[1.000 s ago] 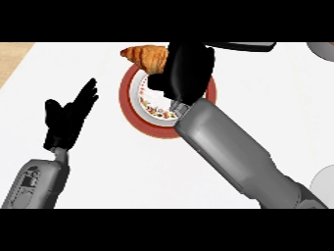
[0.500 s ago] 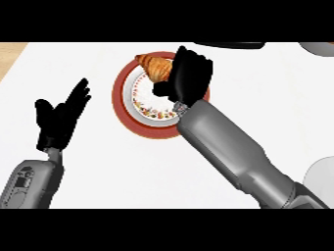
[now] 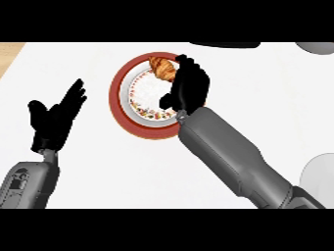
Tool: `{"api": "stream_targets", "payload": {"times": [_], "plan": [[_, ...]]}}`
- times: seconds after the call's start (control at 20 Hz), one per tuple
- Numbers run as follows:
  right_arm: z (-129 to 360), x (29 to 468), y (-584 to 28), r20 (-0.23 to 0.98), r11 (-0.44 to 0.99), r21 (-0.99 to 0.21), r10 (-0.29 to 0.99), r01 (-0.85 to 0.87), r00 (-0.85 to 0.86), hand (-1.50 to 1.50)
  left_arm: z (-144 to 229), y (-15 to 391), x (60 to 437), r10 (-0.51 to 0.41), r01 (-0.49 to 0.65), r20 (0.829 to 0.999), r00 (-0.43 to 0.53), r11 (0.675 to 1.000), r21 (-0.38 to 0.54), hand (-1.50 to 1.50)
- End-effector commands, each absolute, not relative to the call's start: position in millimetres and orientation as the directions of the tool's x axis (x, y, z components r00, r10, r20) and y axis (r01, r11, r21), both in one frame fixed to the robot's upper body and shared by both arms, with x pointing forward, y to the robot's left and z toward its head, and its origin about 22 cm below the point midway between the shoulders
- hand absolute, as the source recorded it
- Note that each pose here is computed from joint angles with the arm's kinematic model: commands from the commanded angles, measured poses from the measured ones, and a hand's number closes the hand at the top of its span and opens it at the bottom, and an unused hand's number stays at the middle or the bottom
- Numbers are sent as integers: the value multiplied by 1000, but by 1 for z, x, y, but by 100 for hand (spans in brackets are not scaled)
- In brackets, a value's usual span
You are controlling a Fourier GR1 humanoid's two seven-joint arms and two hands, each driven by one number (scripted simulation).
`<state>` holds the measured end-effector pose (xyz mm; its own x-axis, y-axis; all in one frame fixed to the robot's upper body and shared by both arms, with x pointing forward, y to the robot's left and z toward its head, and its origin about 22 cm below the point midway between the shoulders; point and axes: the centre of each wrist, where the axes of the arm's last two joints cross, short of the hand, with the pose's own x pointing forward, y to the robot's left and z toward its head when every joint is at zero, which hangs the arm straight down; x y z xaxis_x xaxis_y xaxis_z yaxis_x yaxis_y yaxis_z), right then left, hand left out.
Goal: Pick the croissant from the plate and place it in the plate
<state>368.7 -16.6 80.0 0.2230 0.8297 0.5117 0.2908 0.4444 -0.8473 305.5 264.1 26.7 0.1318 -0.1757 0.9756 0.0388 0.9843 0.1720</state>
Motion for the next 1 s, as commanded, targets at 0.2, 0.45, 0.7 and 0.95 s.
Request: {"api": "stream_targets", "payload": {"times": [0.2,0.45,0.7,0.95], "plan": [[112,352,14,702,664,-583,702,468,-120,-150,28,274,306,-159,3,976,147,987,160,0],[134,352,24,823,757,-422,551,498,-140,-150,20,258,310,-168,21,977,130,986,167,0],[154,333,25,949,882,-256,307,396,-69,-150,23,271,301,-175,12,975,135,985,175,0],[125,320,26,957,910,-222,273,349,-102,-150,35,276,307,-172,-3,973,154,985,174,0]]}}
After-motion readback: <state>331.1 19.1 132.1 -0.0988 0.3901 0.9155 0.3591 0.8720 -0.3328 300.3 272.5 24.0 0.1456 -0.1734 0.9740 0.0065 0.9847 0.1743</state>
